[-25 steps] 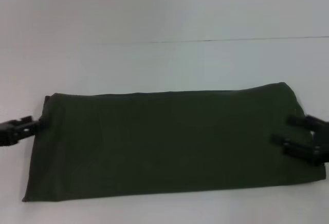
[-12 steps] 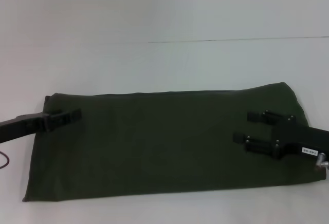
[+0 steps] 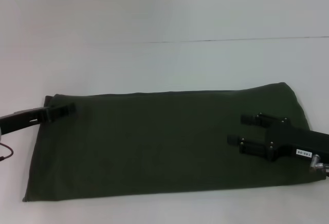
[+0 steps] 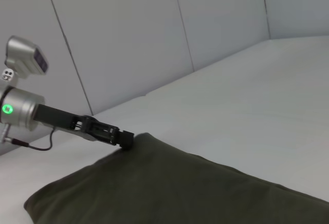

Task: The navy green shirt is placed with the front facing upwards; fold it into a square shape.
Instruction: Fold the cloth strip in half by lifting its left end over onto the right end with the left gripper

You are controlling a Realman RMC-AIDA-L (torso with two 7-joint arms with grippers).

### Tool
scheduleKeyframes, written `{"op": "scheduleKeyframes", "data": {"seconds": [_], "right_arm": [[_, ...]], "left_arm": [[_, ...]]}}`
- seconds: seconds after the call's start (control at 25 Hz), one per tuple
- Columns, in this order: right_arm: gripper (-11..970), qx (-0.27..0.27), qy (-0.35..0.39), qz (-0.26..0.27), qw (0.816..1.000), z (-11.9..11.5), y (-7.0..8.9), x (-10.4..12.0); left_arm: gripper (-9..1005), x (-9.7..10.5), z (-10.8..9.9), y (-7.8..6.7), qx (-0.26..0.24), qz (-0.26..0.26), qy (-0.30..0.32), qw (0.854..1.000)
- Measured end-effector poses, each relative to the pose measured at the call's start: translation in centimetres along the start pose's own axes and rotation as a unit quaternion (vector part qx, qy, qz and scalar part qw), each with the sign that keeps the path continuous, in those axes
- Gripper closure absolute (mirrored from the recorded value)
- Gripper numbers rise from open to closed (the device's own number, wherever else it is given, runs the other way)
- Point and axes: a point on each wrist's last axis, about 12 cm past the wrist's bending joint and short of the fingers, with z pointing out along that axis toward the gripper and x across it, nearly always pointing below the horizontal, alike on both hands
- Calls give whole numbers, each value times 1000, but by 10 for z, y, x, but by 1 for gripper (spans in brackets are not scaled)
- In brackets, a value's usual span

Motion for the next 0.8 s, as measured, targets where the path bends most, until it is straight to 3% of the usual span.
{"op": "scheduleKeyframes", "data": {"seconds": [0.28,0.6,0.8], "right_arm": [[161,-1,-3,1,1000,0,0,-1],[161,0,-4,1,1000,0,0,-2],[161,-6,-1,-5,1000,2,0,-3]], "left_arm": [[253,-1,-1,7,-33,-17,-15,999],[251,-6,-47,11,6,-53,-9,999],[250,-8,-62,16,5,-83,16,996]]}}
